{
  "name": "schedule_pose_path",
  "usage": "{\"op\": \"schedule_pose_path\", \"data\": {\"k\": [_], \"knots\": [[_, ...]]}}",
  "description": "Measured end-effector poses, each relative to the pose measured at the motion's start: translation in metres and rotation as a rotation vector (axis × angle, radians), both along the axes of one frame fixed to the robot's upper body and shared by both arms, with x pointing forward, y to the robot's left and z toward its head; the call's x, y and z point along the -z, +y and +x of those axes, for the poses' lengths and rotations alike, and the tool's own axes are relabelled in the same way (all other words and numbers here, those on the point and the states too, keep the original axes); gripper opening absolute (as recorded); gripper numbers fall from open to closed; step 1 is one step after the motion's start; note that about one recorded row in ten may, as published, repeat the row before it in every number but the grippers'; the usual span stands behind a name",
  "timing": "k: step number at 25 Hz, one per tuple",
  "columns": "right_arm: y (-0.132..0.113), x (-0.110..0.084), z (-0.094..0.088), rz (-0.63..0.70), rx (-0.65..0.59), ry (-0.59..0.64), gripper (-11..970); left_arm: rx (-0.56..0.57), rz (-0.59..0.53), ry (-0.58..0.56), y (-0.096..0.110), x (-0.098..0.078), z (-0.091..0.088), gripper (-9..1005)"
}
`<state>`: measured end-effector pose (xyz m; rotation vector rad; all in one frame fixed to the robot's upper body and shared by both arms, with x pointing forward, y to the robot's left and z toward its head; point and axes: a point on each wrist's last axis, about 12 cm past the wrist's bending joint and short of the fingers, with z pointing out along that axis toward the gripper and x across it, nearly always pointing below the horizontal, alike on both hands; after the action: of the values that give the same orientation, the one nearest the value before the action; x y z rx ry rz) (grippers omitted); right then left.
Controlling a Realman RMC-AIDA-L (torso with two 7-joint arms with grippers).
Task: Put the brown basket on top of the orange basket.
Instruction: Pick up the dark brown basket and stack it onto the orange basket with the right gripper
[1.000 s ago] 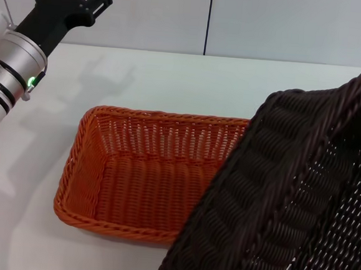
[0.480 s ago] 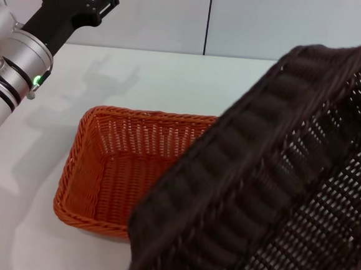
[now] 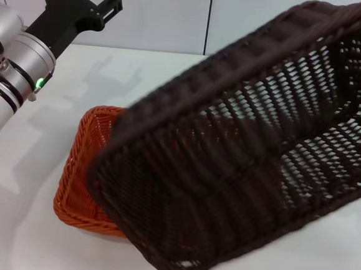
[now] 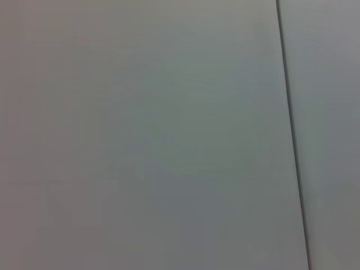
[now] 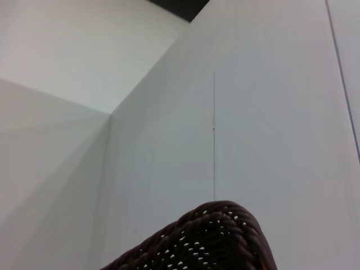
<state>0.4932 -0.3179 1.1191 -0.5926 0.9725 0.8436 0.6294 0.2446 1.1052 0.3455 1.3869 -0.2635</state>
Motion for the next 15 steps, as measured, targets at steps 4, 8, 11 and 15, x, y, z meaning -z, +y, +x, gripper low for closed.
{"op": "schedule_pose_path", "data": {"k": [4,8,11,15], "knots": [[0.023,0.011,-0.002,0.040,0.030,-0.030,178,-0.004,0.003,0.003,0.001,0.001,0.000,817],[0.043,0.023,-0.006,0.068,0.064,-0.029,179,0.001,0.015,0.003,-0.001,-0.001,0.003,816],[0.054,0.032,-0.015,0.107,0.121,-0.046,179,-0.004,0.023,0.004,-0.001,-0.002,0.004,816],[0.060,0.036,-0.023,0.133,0.159,-0.057,179,-0.010,0.043,-0.001,-0.001,-0.003,0.006,816]]}}
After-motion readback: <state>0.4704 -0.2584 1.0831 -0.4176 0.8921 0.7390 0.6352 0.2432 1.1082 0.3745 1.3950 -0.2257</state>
